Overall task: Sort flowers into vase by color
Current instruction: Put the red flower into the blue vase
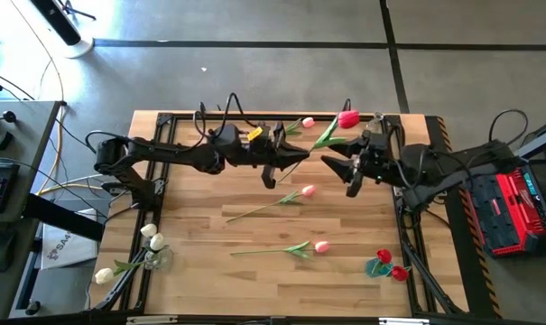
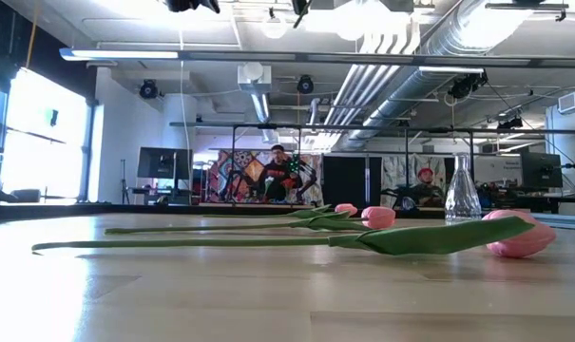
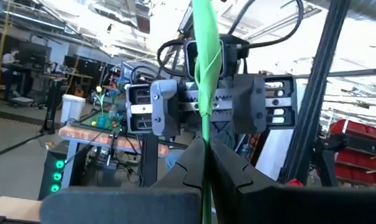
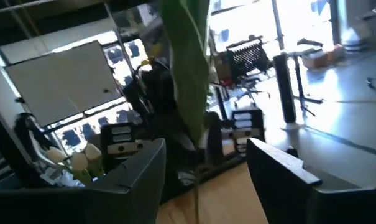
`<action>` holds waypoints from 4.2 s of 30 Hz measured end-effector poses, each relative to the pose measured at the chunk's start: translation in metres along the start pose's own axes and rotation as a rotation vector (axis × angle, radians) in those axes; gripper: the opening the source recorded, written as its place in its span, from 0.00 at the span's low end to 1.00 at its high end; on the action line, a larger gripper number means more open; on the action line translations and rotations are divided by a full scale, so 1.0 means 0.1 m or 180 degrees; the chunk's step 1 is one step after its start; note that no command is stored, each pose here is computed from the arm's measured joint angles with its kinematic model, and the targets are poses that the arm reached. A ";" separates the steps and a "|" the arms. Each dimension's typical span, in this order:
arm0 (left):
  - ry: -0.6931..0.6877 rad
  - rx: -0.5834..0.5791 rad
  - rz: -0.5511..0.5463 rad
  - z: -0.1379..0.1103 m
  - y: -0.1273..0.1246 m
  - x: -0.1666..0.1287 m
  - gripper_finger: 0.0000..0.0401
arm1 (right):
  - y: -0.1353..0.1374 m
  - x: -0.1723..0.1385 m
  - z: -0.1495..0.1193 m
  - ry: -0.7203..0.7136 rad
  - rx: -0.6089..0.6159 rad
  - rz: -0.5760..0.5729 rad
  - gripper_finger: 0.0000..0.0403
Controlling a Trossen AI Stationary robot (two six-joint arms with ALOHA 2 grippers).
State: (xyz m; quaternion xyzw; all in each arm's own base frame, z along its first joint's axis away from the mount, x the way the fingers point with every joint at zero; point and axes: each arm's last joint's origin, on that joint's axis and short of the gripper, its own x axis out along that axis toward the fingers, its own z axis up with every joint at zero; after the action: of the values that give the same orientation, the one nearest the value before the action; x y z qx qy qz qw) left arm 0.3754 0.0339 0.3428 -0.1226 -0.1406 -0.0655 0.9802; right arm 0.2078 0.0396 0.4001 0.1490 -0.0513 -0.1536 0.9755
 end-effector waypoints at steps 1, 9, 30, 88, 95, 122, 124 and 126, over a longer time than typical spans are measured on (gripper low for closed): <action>0.0005 -0.0001 -0.0018 0.00 0.01 0.00 0.00 | 0.00 0.03 0.00 -0.0027 -0.0015 0.0042 0.52; 0.0004 -0.0001 -0.0007 0.01 0.02 0.00 0.00 | -0.05 0.19 0.02 -0.0146 -0.0018 0.0236 0.46; 0.0219 -0.0050 0.0115 -0.04 0.09 -0.02 0.02 | -0.28 0.34 0.04 -0.0035 0.0033 0.0346 0.02; 0.1298 0.0354 0.0956 0.67 -0.03 -1.43 0.40 | -0.37 -0.34 0.08 0.0765 0.0398 0.0423 0.00; 0.1306 0.0330 0.0962 0.66 -0.02 -1.43 0.40 | -0.40 -0.37 0.05 0.0896 0.0497 0.0368 0.00; 0.1297 0.0286 0.0969 0.66 -0.03 -1.43 0.40 | -0.50 -0.64 0.16 0.0844 0.0475 0.0408 0.00; 0.1296 0.0286 0.0970 0.66 -0.02 -1.43 0.40 | -0.51 -0.65 0.14 0.0887 0.0460 0.0390 0.00; 0.1297 0.0286 0.0969 0.66 -0.03 -1.43 0.40 | -0.52 -0.67 0.12 0.0973 0.0470 0.0382 0.00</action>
State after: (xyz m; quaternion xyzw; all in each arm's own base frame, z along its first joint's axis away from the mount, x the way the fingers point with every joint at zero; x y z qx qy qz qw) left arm 0.2218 0.0620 0.3631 -0.0830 0.0770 0.0657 0.9914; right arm 0.1282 0.0099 0.3923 0.2385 0.0777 -0.0665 0.9657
